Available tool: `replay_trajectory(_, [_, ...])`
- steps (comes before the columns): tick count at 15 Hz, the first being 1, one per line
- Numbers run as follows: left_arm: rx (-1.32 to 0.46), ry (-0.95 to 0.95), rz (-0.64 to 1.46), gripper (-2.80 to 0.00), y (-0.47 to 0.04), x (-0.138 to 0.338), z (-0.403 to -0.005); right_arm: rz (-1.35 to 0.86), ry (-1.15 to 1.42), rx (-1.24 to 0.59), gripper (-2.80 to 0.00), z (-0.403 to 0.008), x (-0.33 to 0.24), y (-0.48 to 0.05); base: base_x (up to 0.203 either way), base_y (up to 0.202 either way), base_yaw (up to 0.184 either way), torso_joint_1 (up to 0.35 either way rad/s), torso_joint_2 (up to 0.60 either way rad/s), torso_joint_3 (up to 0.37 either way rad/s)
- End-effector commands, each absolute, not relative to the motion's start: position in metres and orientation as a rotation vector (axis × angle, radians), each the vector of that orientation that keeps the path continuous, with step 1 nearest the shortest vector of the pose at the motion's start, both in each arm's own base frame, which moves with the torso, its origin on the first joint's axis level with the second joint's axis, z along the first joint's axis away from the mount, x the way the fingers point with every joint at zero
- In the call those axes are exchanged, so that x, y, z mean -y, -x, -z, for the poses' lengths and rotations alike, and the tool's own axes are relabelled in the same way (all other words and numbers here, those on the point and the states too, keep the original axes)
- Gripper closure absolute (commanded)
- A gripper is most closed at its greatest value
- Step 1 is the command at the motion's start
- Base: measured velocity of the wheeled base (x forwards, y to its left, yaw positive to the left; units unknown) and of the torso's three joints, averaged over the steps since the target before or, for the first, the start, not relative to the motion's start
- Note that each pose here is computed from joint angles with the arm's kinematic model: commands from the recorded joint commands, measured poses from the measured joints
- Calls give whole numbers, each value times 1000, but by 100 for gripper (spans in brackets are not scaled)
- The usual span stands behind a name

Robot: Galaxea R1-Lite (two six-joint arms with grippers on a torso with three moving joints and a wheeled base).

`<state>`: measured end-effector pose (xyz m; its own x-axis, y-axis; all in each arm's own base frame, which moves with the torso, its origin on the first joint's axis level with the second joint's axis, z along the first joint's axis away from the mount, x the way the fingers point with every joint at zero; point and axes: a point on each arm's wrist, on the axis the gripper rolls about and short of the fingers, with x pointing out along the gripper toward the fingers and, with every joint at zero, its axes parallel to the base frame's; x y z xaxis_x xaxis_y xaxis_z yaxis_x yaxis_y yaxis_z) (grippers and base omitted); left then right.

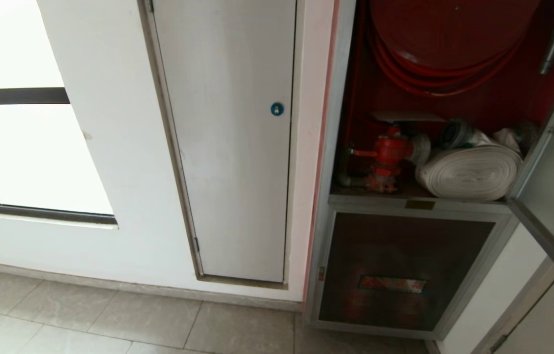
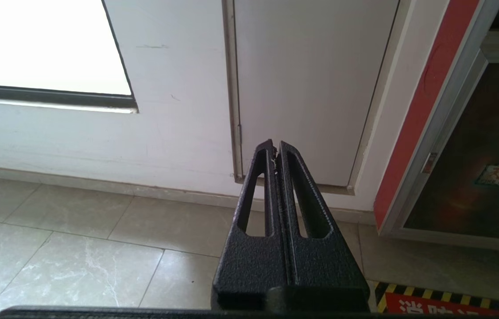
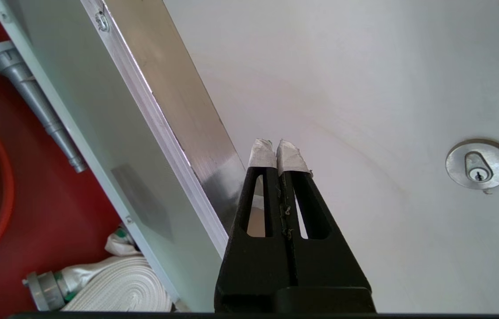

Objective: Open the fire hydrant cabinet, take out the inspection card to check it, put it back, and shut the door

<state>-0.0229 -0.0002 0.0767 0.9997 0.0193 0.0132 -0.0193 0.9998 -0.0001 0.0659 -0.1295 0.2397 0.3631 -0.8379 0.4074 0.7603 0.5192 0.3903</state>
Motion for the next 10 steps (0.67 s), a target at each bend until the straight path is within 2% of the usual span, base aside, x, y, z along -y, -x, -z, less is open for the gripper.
replay_trajectory(1, [7, 0, -21, 0, 22, 0, -75, 1021, -141, 621, 0, -241, 128, -66, 0, 0, 0, 0, 0, 0])
replay_trajectory(10, [8, 0, -20, 0, 22, 0, -75, 875, -182, 547, 0, -242, 102, -68, 0, 0, 0, 0, 0, 0])
